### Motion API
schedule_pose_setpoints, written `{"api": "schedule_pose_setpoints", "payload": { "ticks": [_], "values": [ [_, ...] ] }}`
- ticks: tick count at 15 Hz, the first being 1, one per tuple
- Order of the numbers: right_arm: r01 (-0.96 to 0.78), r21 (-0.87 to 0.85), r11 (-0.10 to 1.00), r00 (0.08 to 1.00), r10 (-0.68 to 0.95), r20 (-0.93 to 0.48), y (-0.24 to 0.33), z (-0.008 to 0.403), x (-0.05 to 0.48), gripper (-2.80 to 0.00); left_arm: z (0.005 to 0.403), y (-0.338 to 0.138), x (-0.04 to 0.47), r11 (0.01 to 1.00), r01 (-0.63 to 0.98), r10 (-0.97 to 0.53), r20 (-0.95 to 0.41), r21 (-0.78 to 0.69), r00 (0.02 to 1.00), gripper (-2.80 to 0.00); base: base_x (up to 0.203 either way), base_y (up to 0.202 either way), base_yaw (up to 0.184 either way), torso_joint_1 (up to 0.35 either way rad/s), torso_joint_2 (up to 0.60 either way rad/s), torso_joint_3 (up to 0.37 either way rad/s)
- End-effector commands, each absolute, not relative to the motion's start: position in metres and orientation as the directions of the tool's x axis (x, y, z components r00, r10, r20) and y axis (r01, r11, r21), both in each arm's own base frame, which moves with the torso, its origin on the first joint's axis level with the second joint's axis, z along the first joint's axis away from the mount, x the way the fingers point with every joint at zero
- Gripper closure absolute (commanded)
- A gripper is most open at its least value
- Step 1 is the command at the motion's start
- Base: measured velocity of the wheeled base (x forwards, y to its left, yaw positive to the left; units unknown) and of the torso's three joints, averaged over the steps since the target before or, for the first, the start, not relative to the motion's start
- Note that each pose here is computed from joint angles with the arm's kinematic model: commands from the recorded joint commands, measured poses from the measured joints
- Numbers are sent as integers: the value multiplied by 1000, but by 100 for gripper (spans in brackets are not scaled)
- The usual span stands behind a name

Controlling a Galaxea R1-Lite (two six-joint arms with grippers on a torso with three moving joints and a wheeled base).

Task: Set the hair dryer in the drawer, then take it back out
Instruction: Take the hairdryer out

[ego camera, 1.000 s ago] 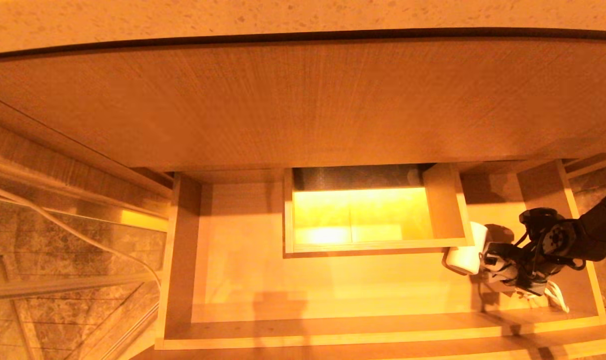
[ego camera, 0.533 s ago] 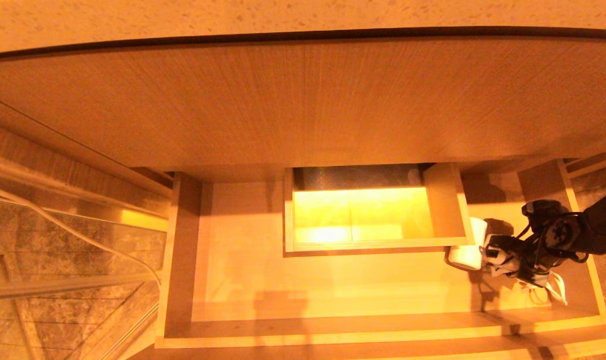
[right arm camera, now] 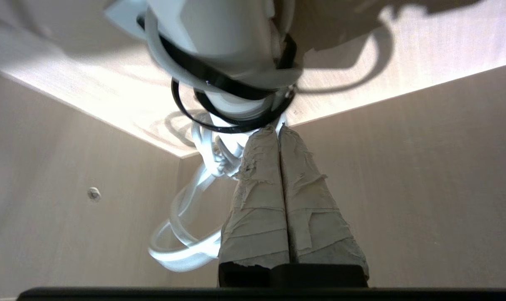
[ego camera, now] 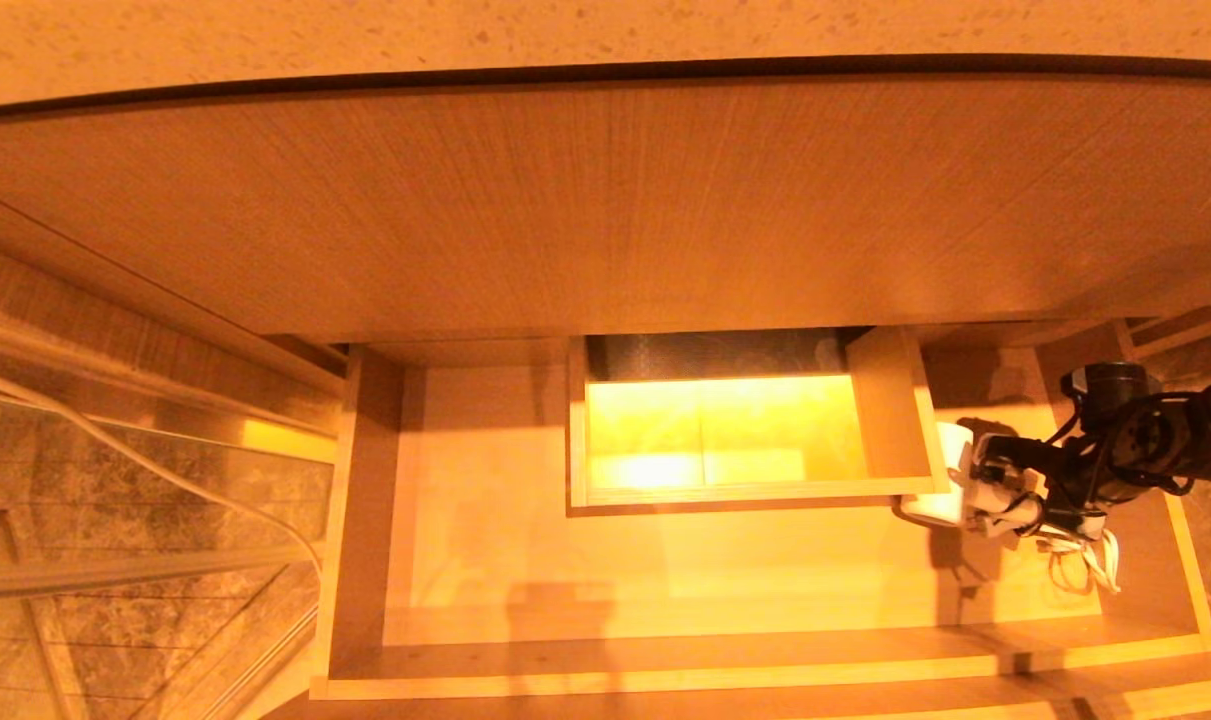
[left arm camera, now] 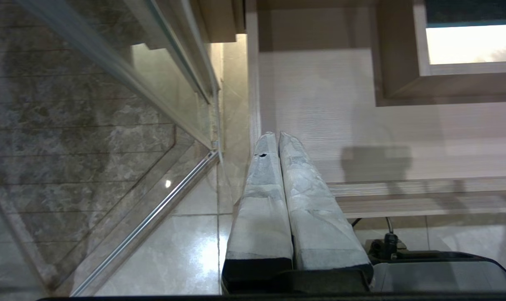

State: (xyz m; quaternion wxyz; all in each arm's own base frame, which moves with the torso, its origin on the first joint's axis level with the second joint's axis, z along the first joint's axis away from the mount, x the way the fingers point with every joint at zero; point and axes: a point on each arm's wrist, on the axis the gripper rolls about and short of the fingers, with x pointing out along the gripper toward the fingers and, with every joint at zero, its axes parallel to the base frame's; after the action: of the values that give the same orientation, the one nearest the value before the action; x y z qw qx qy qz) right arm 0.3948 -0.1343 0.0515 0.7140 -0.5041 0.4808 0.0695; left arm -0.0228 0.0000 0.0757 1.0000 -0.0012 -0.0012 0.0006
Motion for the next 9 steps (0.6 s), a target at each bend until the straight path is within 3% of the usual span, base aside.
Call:
{"api": "schedule_pose_setpoints", "payload": {
  "ticks": [1,9],
  "values": [
    [-575,-671,469,544,-394,-741,-134,63,392,0,76,0,-23,1000,-2,2,3,-3,1000,0,0,0,0,0,0,0],
    [-591,-670,450,534,-404,-743,-135,74,370,0,76,0,-23,1000,-2,2,3,-3,1000,0,0,0,0,0,0,0]
  ]
}}
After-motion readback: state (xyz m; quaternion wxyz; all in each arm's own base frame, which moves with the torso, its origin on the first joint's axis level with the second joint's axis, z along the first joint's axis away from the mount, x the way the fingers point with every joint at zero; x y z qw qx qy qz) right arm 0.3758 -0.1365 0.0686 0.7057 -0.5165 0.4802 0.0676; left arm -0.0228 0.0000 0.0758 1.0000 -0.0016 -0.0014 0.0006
